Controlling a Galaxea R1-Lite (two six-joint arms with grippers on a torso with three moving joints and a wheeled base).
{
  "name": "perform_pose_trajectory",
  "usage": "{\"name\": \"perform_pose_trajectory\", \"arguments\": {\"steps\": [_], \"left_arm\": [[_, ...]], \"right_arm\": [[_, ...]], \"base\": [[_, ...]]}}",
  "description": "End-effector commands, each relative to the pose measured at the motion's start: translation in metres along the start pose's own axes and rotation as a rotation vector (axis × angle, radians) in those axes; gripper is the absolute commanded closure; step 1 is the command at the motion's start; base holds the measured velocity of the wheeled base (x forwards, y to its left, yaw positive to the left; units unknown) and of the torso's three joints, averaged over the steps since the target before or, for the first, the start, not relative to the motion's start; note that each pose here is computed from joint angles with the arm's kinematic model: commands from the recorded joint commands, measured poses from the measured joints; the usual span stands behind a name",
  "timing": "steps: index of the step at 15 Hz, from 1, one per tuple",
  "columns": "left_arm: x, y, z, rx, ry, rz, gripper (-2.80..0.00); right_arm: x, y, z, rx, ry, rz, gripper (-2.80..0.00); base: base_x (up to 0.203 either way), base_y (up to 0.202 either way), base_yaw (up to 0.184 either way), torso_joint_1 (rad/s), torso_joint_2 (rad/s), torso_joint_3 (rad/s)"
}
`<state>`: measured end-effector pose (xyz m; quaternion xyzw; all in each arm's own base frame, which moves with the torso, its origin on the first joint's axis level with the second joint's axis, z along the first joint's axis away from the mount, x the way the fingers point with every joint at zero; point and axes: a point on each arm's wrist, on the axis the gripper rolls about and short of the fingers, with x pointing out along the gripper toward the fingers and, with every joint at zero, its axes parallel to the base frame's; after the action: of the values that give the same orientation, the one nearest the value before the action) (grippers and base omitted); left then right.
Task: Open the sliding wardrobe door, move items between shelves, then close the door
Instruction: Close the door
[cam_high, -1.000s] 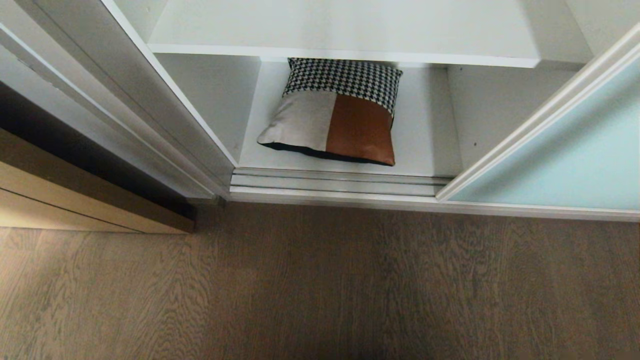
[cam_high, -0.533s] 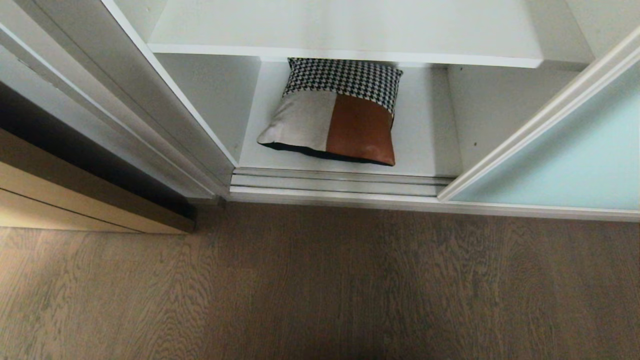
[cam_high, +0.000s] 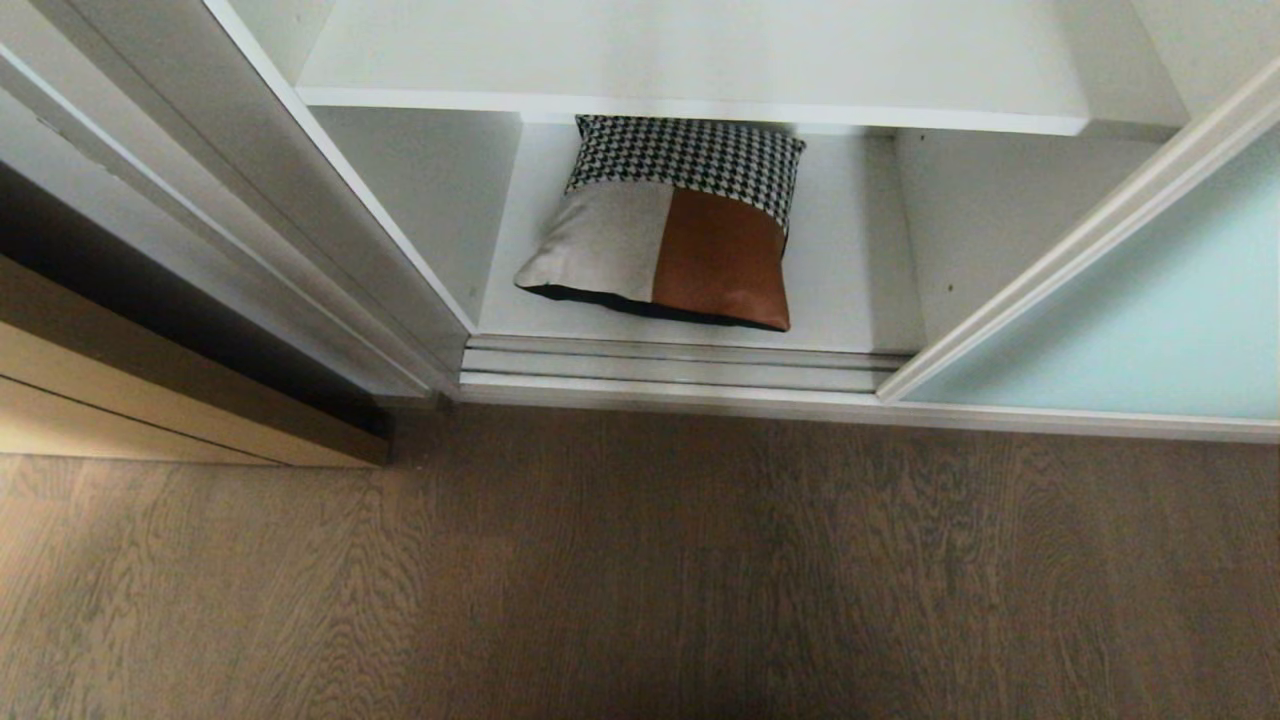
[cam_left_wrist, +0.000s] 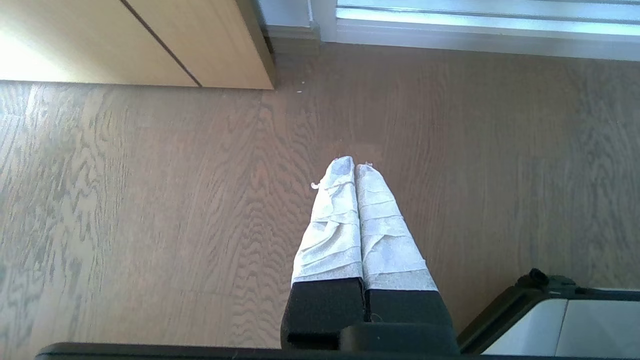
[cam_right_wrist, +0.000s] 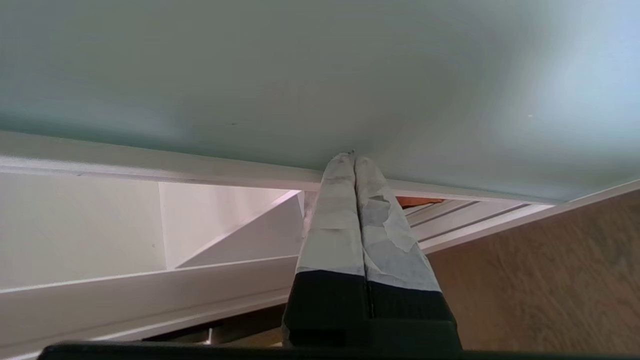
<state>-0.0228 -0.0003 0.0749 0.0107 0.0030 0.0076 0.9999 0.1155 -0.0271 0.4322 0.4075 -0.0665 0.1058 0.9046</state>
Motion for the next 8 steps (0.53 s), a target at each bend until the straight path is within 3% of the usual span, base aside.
{"name": "perform_pose_trajectory", "arguments": {"steps": [1, 8], "left_arm": [[0.000, 0.000, 0.000, 0.000, 0.003, 0.000, 0.00], [0.000, 0.000, 0.000, 0.000, 0.003, 0.000, 0.00]], "right_arm": [[-0.016, 0.009, -0.001, -0.011, -0.004, 0.030, 0.00], [0.002, -0.004, 0.002, 0.002, 0.007, -0.004, 0.00]], "base": [[0.000, 0.000, 0.000, 0.000, 0.00, 0.000], [0.000, 0.000, 0.000, 0.000, 0.00, 0.000]]}}
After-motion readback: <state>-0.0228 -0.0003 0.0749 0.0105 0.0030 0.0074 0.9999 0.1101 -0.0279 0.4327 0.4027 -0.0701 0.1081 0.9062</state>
